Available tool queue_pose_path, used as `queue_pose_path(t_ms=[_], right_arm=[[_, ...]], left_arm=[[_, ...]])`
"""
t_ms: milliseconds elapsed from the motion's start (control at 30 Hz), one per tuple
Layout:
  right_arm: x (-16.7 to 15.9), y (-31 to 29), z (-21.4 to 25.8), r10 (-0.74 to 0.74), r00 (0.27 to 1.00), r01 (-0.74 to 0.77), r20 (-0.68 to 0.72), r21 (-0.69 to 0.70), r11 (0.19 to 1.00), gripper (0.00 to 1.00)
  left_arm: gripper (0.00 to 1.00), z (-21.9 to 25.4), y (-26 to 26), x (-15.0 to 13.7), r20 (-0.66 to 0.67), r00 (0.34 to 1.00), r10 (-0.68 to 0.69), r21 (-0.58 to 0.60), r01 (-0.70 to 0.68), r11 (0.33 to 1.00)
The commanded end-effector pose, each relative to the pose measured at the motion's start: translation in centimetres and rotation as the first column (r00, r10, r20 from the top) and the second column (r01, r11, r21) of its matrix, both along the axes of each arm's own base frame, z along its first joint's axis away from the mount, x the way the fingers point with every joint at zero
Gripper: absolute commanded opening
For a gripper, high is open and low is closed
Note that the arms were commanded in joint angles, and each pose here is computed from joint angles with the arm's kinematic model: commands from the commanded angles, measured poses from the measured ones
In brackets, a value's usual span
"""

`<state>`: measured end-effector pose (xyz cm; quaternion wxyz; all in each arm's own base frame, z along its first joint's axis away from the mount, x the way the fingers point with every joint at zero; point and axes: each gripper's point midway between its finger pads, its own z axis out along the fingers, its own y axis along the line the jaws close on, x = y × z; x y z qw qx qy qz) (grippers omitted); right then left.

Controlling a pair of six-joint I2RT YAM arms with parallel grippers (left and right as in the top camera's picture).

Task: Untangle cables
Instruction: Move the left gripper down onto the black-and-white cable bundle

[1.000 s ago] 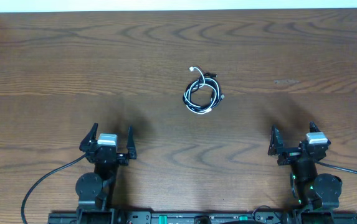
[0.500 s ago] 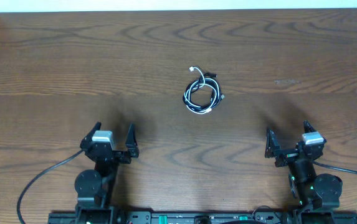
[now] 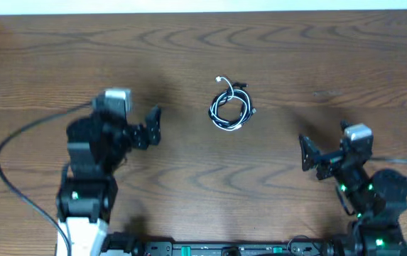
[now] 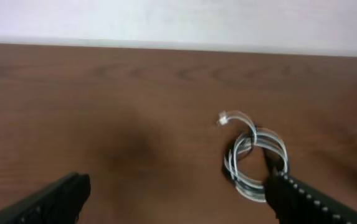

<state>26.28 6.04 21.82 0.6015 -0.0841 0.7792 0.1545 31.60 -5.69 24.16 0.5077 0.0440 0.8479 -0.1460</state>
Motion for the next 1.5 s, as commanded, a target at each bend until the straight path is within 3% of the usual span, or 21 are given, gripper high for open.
queue_pose_path(t_ms=[0, 233, 367, 533, 667, 700, 767, 833, 1000, 1100, 1300, 1467], right_arm=[[1.5, 1.0, 2.2, 0.056, 0.995, -0.054, -0.082, 0.026, 0.998, 0.99], [4.3, 2.1, 3.4, 0.137, 0.947, -0.121, -0.290, 0.072, 0.990, 0.99], [6.1, 2.2, 3.5, 0.180, 0.892, -0.168, -0.414, 0.064, 0.984, 0.99], [8.3, 2.0, 3.0, 0.172, 0.868, -0.161, -0.466, 0.063, 0.985, 0.99], [8.7, 2.6, 2.7, 0.208, 0.860, -0.187, -0.465, 0.091, 0.978, 0.99], [8.7, 2.6, 2.7, 0.208, 0.860, -0.187, -0.465, 0.091, 0.978, 0.97], [8.8, 2.4, 2.6, 0.197, 0.862, -0.179, -0.467, 0.083, 0.980, 0.77], [8.8, 2.4, 2.6, 0.197, 0.862, -0.179, -0.468, 0.083, 0.980, 0.63], [8.7, 2.4, 2.4, 0.197, 0.855, -0.178, -0.479, 0.086, 0.980, 0.53], [8.4, 2.3, 2.0, 0.193, 0.846, -0.173, -0.498, 0.087, 0.981, 0.35], [7.9, 1.7, 1.1, 0.151, 0.830, -0.140, -0.537, 0.061, 0.988, 0.34], [7.9, 1.7, 1.1, 0.151, 0.829, -0.140, -0.539, 0.061, 0.988, 0.30]], left_arm=[[0.94, 2.1, -2.8, 1.8, -0.055, 0.992, -0.114, 0.023, 0.115, 0.993], [0.94, 2.0, -8.6, 3.8, -0.198, 0.939, -0.282, 0.064, 0.300, 0.952], [0.95, 0.3, -11.4, 4.9, -0.351, 0.877, -0.327, 0.053, 0.368, 0.928], [0.95, -2.3, -14.0, 5.5, -0.427, 0.812, -0.399, -0.013, 0.436, 0.900], [0.94, -3.4, -16.6, 6.0, -0.422, 0.760, -0.495, -0.145, 0.482, 0.864], [0.92, -3.8, -16.8, 6.5, -0.417, 0.761, -0.497, -0.147, 0.484, 0.863], [0.82, -5.4, -17.7, 7.8, -0.415, 0.761, -0.498, -0.144, 0.486, 0.862], [0.73, -7.1, -18.1, 9.1, -0.443, 0.784, -0.435, -0.135, 0.422, 0.897], [0.66, -12.0, -19.5, 11.7, -0.491, 0.831, -0.261, -0.061, 0.266, 0.962], [0.55, -15.5, -20.7, 12.8, -0.502, 0.853, -0.145, 0.008, 0.172, 0.985], [0.54, -19.6, -20.2, 13.2, -0.520, 0.854, -0.017, 0.110, 0.087, 0.990], [0.51, -20.7, -20.0, 13.1, -0.534, 0.846, -0.003, 0.127, 0.084, 0.988]])
